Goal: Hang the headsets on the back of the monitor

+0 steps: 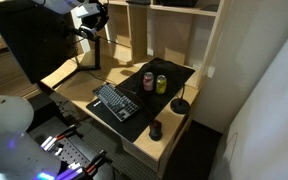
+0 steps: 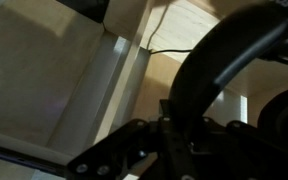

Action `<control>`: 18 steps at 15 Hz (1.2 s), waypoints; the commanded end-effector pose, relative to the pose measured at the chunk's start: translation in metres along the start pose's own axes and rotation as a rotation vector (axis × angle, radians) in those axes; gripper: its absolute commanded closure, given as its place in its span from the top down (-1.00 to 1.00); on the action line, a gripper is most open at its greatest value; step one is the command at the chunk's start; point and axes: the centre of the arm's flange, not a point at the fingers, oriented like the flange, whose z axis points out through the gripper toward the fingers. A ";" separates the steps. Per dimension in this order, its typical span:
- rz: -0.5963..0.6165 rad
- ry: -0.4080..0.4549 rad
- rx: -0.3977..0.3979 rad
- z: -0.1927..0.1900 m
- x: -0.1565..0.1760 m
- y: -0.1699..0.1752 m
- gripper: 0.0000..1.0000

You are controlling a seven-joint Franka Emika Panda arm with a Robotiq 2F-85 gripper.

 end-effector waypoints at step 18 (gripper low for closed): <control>-0.037 0.073 0.010 0.039 -0.022 -0.090 -0.92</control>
